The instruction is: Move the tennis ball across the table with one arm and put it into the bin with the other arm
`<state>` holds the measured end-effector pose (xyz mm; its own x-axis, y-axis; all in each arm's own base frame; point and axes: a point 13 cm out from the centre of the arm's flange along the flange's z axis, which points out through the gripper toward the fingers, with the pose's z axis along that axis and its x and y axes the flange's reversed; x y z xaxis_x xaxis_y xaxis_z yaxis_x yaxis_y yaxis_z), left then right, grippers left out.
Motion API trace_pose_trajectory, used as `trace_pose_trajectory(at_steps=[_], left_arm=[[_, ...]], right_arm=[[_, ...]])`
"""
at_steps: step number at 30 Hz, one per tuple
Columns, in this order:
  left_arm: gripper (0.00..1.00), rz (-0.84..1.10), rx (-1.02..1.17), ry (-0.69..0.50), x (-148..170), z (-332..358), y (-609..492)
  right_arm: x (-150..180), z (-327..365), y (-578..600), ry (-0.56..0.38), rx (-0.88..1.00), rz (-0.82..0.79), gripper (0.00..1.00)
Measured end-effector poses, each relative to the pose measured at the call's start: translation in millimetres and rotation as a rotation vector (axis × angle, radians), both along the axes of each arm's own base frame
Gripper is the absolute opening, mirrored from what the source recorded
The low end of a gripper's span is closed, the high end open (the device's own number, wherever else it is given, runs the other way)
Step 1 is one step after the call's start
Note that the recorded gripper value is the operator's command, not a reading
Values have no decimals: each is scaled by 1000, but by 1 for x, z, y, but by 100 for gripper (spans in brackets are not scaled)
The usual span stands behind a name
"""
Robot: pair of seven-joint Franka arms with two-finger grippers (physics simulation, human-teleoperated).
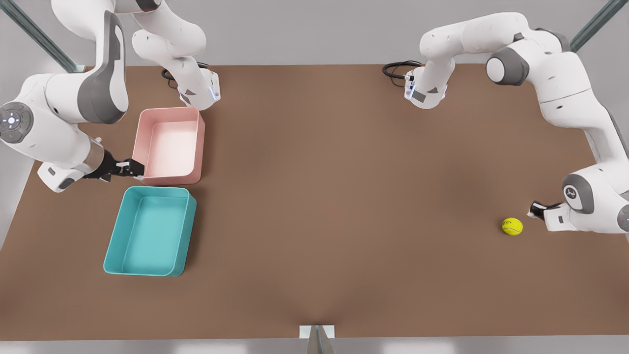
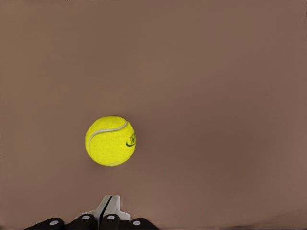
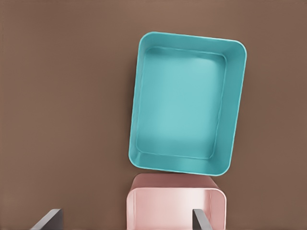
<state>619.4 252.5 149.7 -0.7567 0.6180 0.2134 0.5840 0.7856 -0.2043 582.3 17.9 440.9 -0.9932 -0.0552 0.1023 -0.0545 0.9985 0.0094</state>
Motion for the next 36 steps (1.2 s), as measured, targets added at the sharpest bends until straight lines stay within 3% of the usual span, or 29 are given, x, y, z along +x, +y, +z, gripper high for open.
trace_pose_trajectory(at_steps=[8,14,23,26,29,33,36], left_arm=[[21,-481,-46,-92,13,-53,49],[21,-728,-83,-86,-6,-86,59],[21,-971,-113,-139,11,-87,54],[21,-997,-141,-130,3,-99,48],[21,-1047,-168,-114,8,-103,-2],[21,-1170,-207,-157,49,-67,-180],[21,-1110,-253,-161,46,-52,-250]], right_arm=[[1,10,-6,-19,-1,-6,100],[0,7,-3,-11,-2,0,100],[0,2,9,0,-5,24,100],[1,0,0,1,-12,11,100],[2,-2,-1,4,-19,13,100],[3,-4,0,5,-22,16,100],[4,-7,1,9,-24,19,100]])
